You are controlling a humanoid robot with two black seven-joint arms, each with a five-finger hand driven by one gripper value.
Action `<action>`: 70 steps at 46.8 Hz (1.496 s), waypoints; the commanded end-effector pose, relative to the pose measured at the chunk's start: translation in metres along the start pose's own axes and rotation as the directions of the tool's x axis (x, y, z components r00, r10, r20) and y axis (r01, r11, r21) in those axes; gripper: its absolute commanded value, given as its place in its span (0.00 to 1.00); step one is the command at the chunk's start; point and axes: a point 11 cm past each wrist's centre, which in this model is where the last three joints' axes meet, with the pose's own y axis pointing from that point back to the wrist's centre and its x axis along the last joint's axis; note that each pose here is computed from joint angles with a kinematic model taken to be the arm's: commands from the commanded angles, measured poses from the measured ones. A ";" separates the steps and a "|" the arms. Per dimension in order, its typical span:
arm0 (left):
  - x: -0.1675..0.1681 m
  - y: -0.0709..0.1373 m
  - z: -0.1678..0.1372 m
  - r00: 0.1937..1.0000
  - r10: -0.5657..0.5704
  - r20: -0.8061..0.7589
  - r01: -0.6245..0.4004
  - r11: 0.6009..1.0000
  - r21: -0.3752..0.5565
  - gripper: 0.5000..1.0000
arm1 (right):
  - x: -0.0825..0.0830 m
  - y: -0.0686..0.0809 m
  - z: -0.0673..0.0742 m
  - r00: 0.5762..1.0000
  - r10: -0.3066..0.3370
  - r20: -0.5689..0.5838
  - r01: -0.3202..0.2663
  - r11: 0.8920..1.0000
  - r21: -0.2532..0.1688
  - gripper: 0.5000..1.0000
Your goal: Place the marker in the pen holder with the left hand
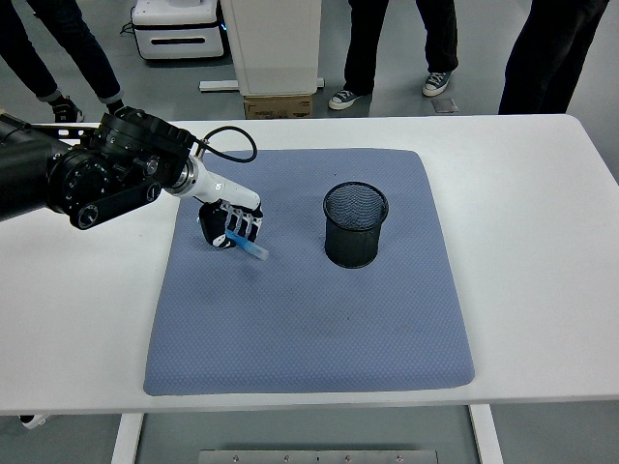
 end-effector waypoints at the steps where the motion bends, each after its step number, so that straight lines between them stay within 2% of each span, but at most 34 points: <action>1: 0.007 0.002 0.002 1.000 0.018 -0.004 -0.018 1.000 -0.006 0.00 | 0.000 0.000 0.000 1.000 0.000 0.000 0.000 1.000 0.000 1.00; 23: 0.030 0.011 0.011 0.995 0.082 -0.053 -0.084 0.996 -0.041 0.00 | 0.000 0.000 0.000 1.000 0.000 0.000 0.000 1.000 0.000 1.00; 34: 0.042 0.016 0.018 0.982 0.119 -0.146 -0.132 0.988 -0.082 0.00 | 0.000 0.000 0.000 1.000 0.000 0.000 0.000 1.000 0.000 1.00; 70: 0.088 0.039 0.045 0.930 0.211 -0.301 -0.273 0.945 -0.181 0.00 | 0.000 0.000 0.000 1.000 0.000 0.000 0.000 1.000 0.000 1.00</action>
